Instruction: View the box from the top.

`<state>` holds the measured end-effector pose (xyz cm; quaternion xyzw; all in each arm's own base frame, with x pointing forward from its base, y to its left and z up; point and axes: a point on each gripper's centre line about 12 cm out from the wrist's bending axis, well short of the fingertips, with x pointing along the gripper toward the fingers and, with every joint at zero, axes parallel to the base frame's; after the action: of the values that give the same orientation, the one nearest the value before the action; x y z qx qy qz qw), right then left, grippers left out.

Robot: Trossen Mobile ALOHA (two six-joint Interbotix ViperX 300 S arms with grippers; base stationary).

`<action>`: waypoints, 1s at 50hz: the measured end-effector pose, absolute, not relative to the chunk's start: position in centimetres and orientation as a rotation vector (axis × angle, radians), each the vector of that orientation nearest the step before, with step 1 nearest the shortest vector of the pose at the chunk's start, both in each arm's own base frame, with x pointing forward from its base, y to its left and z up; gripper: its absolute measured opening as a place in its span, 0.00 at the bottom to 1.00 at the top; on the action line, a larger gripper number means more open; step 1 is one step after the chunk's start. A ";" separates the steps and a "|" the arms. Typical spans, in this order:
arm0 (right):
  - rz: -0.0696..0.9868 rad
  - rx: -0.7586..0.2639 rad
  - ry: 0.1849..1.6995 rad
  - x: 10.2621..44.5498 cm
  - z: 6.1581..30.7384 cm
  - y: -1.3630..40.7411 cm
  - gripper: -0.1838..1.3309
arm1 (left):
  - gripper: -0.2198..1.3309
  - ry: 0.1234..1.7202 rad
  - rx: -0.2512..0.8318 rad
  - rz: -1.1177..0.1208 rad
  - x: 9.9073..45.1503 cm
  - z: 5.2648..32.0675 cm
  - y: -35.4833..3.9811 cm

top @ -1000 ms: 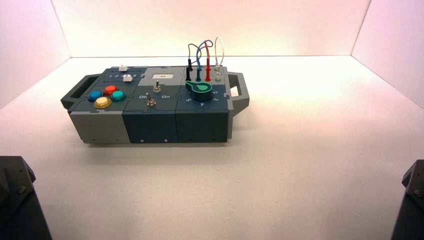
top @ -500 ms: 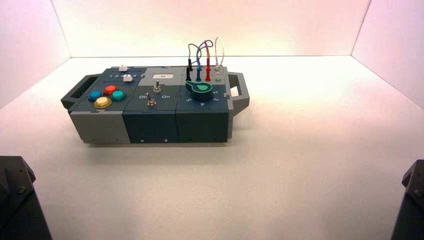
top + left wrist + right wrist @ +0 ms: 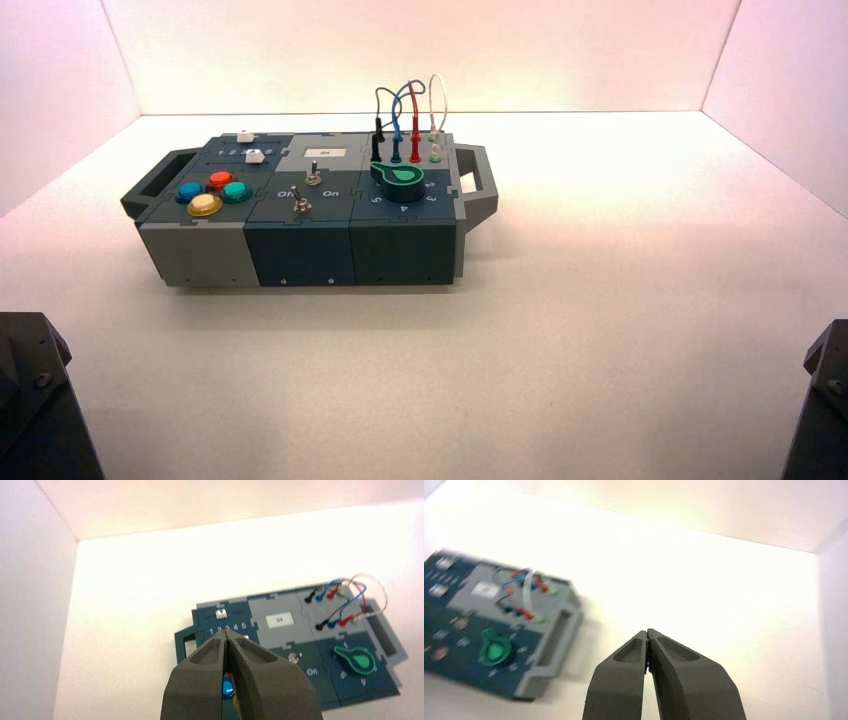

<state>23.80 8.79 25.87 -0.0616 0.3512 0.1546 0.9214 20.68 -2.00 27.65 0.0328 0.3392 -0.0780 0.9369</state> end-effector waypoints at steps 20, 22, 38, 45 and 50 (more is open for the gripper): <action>0.555 -0.194 0.927 26.1 24.0 19.2 0.03 | 0.04 0.988 0.155 -0.317 22.5 26.1 -4.8; 0.564 -0.201 0.947 26.1 23.6 19.9 0.03 | 0.04 1.010 0.161 -0.330 22.3 26.0 -5.0; 0.617 -0.301 1.131 26.3 20.2 24.1 0.03 | 0.04 1.176 0.178 -0.373 20.5 24.9 -5.3; 0.630 -0.306 1.148 26.5 20.1 25.1 0.03 | 0.04 1.272 0.181 -0.383 19.7 24.0 -5.2; 0.636 -0.295 1.148 26.7 20.2 25.6 0.03 | 0.04 1.309 0.180 -0.386 19.2 23.3 -5.1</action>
<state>26.73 25.63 20.19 -0.1365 0.5317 0.2944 0.7823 19.24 -5.14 23.33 0.0831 0.6042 -0.1780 0.7722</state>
